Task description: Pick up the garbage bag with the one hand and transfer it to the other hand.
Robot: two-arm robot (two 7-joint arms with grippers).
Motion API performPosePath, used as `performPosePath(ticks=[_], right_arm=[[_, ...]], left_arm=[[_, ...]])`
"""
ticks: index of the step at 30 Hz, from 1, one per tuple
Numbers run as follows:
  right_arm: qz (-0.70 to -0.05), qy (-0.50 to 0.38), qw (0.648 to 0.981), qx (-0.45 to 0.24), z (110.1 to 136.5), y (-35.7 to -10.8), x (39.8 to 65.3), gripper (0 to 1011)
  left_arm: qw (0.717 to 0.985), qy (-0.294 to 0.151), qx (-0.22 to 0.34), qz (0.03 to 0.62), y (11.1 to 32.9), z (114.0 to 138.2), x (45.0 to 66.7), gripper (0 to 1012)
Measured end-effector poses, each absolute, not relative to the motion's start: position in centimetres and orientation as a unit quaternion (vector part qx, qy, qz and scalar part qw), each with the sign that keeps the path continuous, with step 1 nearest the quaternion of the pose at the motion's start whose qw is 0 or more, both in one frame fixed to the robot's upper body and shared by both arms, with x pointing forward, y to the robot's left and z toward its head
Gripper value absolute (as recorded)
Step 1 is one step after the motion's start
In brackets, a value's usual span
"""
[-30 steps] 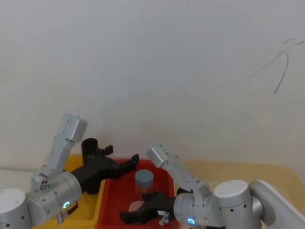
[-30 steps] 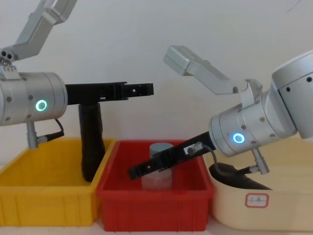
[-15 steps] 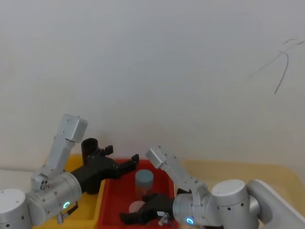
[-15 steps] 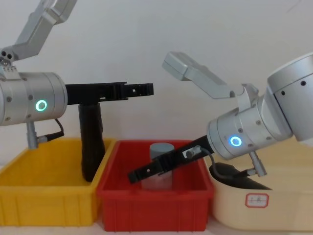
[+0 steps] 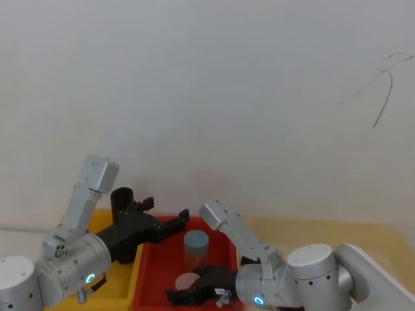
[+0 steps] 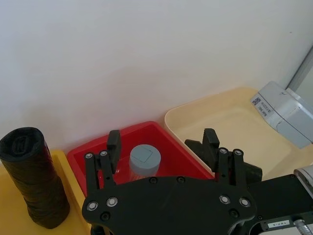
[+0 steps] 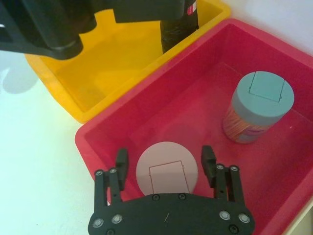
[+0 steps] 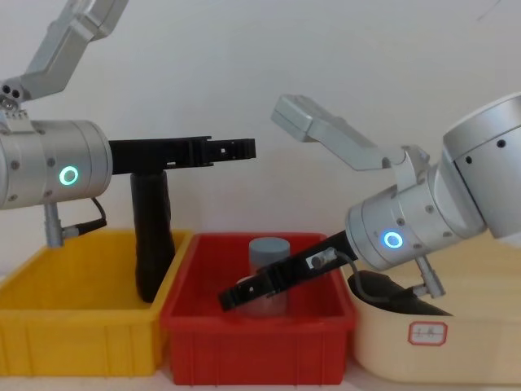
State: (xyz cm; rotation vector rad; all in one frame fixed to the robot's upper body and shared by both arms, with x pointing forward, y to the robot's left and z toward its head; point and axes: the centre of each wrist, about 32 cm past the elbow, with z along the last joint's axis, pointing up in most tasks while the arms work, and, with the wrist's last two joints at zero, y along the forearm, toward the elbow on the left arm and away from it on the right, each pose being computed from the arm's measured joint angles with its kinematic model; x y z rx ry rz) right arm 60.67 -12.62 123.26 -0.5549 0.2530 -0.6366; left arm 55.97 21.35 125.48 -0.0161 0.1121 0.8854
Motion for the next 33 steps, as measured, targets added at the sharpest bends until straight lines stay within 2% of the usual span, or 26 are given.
performPosePath(ticks=[2, 10, 22, 33], right_arm=[[-0.308, 0.123, 0.904, -0.269, 123.2, -12.6, 60.7, 886], [-0.309, 0.124, 0.903, -0.271, 123.2, -12.7, 60.8, 665], [-0.312, 0.123, 0.903, -0.27, 123.2, -12.8, 60.7, 665], [-0.351, 0.097, 0.899, -0.242, 124.5, -14.0, 59.9, 665]], left_arm=[[0.902, 0.054, -0.008, 0.428, 21.4, 125.5, 56.0, 1002], [0.902, 0.054, -0.008, 0.428, 21.4, 125.5, 56.0, 1002], [0.902, 0.054, -0.008, 0.428, 21.4, 125.5, 56.0, 1002], [0.902, 0.054, -0.008, 0.428, 21.4, 125.5, 56.0, 1002]])
